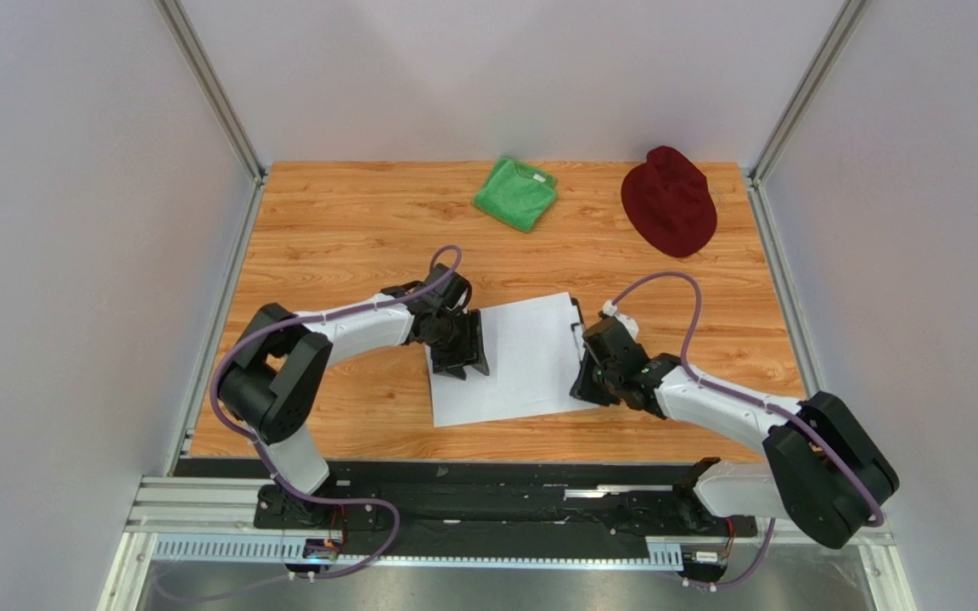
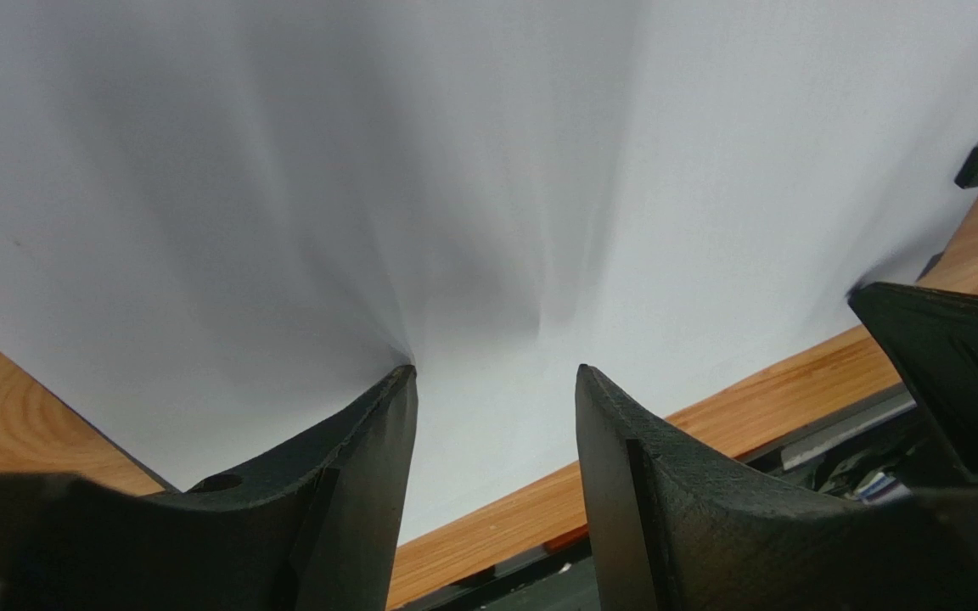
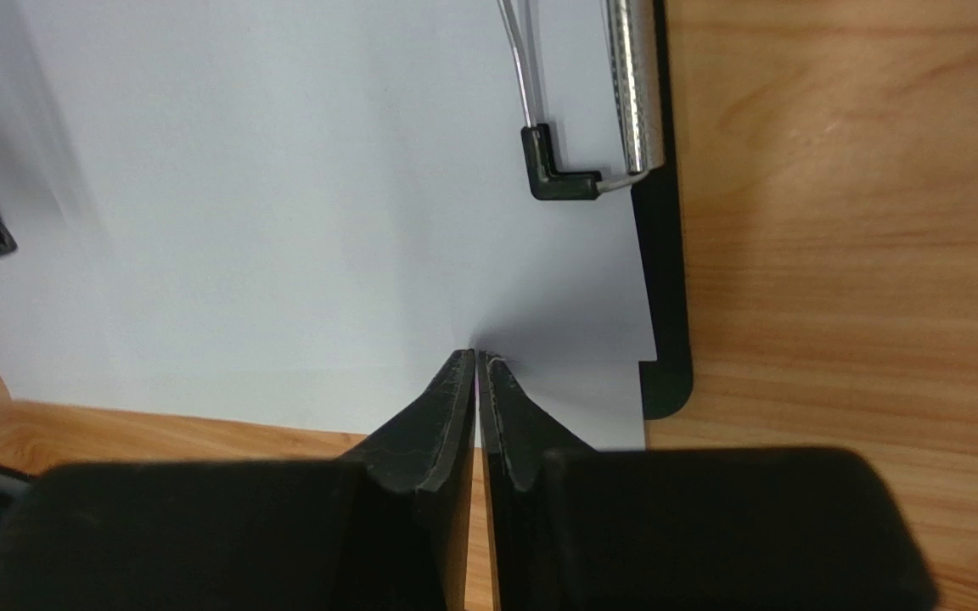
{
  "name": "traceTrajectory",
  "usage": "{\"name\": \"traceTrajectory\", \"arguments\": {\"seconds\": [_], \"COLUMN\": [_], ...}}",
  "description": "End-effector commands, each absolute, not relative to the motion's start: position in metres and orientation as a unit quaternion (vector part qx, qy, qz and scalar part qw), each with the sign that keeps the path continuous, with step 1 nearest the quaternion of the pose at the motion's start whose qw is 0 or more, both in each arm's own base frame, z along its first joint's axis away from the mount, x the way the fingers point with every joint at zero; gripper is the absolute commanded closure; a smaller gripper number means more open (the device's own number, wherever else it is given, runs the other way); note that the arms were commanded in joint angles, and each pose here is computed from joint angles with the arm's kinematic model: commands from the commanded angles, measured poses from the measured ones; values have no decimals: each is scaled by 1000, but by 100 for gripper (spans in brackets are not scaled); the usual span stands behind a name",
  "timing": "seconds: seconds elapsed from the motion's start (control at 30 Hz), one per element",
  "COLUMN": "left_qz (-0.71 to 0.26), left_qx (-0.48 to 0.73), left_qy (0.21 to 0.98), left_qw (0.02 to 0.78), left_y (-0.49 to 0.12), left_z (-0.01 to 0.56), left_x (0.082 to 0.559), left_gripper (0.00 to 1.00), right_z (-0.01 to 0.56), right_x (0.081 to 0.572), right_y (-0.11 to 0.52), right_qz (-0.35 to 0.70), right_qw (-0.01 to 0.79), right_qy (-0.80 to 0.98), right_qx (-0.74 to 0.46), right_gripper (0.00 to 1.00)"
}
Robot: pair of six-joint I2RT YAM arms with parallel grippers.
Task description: Put the files into the folder
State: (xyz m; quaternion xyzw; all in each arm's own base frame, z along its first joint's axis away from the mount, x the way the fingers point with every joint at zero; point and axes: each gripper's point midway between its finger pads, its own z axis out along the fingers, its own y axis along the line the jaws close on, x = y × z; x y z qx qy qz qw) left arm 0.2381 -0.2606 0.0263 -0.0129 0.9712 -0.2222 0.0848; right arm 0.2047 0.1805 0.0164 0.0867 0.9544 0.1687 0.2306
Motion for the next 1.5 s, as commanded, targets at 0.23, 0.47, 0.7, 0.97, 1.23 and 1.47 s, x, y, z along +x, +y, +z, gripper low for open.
{"name": "traceTrajectory", "arguments": {"seconds": [0.23, 0.47, 0.7, 0.97, 1.23, 1.47], "left_qz": [-314, -384, -450, -439, -480, -367], "left_qx": [9, 58, 73, 119, 180, 150], "left_qy": [949, 921, 888, 890, 842, 810], "left_qw": [15, -31, -58, 30, 168, 432], "left_y": [-359, -462, -545, -533, -480, -328], "left_z": [1, 13, 22, 73, 232, 373], "left_x": [208, 188, 180, 201, 191, 203], "left_gripper": [43, 43, 43, 25, 20, 16], "right_z": [10, 30, 18, 87, 186, 344], "right_x": [268, 313, 357, 388, 333, 258], "right_y": [98, 50, 33, 43, 43, 52], "right_qz": [109, 84, 123, 173, 85, 90], "right_qw": [233, 246, 213, 288, 355, 502], "right_qy": [930, 927, 938, 921, 920, 857], "right_qx": [262, 271, 245, 197, 143, 77], "right_gripper": [82, 81, 79, 76, 42, 33]}}
